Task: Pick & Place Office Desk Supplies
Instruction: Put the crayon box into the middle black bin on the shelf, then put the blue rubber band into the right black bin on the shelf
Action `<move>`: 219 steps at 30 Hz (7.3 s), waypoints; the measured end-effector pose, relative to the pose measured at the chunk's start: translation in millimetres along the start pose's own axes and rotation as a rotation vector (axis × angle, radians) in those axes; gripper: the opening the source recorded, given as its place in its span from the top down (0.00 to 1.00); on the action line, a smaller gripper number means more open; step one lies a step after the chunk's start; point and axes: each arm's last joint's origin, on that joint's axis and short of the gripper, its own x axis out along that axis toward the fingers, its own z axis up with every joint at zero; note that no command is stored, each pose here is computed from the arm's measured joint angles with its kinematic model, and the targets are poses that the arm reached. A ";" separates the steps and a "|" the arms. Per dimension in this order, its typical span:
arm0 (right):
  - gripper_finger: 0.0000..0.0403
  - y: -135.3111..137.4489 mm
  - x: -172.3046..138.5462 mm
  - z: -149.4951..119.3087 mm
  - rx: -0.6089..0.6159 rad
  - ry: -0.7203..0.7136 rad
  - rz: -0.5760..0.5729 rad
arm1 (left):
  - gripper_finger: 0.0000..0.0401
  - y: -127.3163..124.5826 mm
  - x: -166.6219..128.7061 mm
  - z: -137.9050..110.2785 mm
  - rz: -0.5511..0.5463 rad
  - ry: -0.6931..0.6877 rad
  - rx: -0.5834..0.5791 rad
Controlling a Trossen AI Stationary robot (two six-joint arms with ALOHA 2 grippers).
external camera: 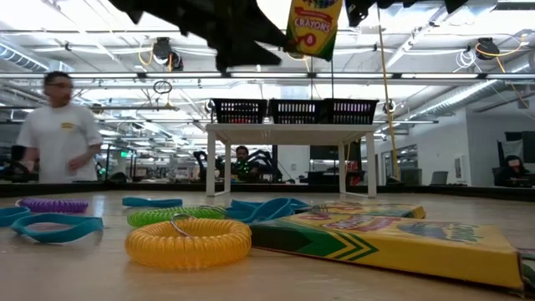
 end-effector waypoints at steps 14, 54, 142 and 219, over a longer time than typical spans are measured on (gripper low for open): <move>1.00 -48.4 -21.7 12.8 -0.052 -0.041 -0.178 | 0.36 16.1 -51.4 15.9 0.029 0.064 0.108; 1.00 -185.4 -22.6 -42.5 0.308 0.117 -0.105 | 0.36 47.4 -49.5 -24.8 -0.044 -0.053 -0.009; 0.69 -174.2 8.5 -40.1 -0.226 0.360 -0.571 | 0.36 50.7 -49.3 -24.2 -0.032 -0.055 -0.028; 0.71 59.3 4.8 -146.1 0.242 0.257 0.185 | 0.36 -24.8 -31.9 -135.6 0.194 0.631 -0.034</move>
